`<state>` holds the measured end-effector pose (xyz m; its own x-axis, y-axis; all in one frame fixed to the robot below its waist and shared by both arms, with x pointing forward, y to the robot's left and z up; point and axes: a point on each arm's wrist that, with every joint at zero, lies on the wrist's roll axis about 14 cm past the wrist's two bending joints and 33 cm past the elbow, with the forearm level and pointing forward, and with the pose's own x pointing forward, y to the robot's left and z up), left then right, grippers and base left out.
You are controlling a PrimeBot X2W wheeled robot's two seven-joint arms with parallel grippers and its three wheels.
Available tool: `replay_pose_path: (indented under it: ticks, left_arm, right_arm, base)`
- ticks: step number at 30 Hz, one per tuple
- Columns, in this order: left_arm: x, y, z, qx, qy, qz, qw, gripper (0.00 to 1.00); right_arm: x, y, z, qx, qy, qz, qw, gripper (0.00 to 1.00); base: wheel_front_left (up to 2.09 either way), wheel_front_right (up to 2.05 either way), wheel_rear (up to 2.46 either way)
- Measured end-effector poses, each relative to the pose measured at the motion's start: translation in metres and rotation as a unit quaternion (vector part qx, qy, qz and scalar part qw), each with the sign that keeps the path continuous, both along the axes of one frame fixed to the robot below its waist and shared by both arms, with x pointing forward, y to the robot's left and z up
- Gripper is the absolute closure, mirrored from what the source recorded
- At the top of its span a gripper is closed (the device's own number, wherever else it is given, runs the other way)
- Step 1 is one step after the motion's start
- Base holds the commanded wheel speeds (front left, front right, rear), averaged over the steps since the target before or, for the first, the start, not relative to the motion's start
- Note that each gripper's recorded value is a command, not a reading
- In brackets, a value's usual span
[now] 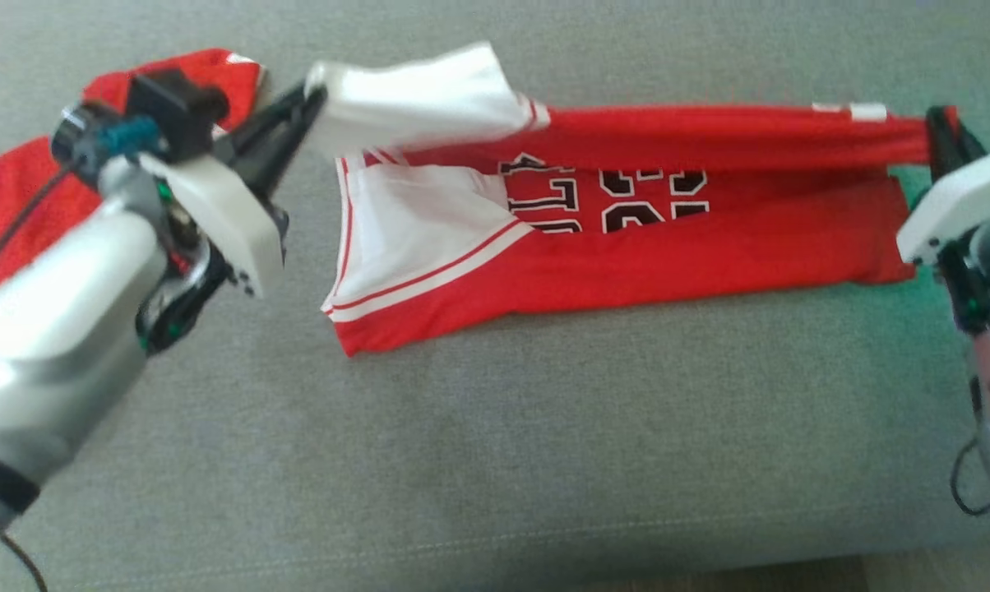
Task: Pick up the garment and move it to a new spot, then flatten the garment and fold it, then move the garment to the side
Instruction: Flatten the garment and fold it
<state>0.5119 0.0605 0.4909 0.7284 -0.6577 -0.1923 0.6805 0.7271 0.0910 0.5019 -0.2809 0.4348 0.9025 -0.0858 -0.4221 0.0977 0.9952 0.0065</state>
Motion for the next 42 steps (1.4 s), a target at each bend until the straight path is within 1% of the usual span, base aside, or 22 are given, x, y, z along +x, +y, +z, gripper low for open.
replay_pose_path:
  ticks: [9,14,27,33,34,35,36,37,38,42]
  left_arm:
    - [-0.034,0.007,-0.014,0.01,0.032,0.0,0.999,1.0]
    - [-0.048,0.004,-0.022,0.014,0.046,-0.009,0.999,1.0]
    - [-0.066,0.0,-0.03,0.026,0.064,-0.02,0.997,1.0]
    - [-0.079,-0.001,-0.044,0.038,0.085,-0.026,0.995,1.0]
    - [-0.081,-0.001,-0.048,0.039,0.089,-0.026,0.995,1.0]
    - [-0.083,-0.001,-0.05,0.04,0.093,-0.026,0.995,1.0]
    - [-0.084,-0.001,-0.053,0.041,0.095,-0.026,0.994,0.8]
    - [-0.085,-0.001,-0.056,0.044,0.097,-0.026,0.994,0.43]
    - [-0.086,-0.001,-0.057,0.044,0.096,-0.026,0.994,0.01]
    - [-0.084,0.0,-0.064,0.044,0.095,-0.012,0.994,0.0]
  right_arm:
    - [-0.019,0.005,-0.011,0.009,0.045,0.015,0.999,1.0]
    - [-0.028,0.005,-0.017,0.01,0.07,0.019,0.997,1.0]
    - [-0.049,0.001,-0.021,0.005,0.118,0.026,0.993,1.0]
    - [-0.06,0.004,-0.027,0.004,0.138,0.033,0.99,1.0]
    - [-0.061,0.005,-0.028,0.004,0.139,0.034,0.99,0.62]
    - [-0.061,0.005,-0.028,0.004,0.139,0.036,0.99,0.0]
    - [-0.062,0.006,-0.03,0.003,0.14,0.037,0.989,0.0]
    - [-0.063,0.006,-0.031,0.003,0.142,0.037,0.989,0.0]
    - [-0.063,0.005,-0.03,0.003,0.142,0.036,0.989,0.0]
    - [-0.062,0.003,-0.024,0.004,0.136,0.033,0.99,0.0]
  base:
    - [0.0,0.0,0.0]
    - [0.0,0.0,0.0]
    - [0.0,0.0,0.0]
    - [0.0,0.0,0.0]
    - [0.0,0.0,0.0]
    - [0.0,0.0,0.0]
    - [0.0,0.0,0.0]
    - [0.0,0.0,0.0]
    - [0.0,0.0,0.0]
    - [0.0,0.0,0.0]
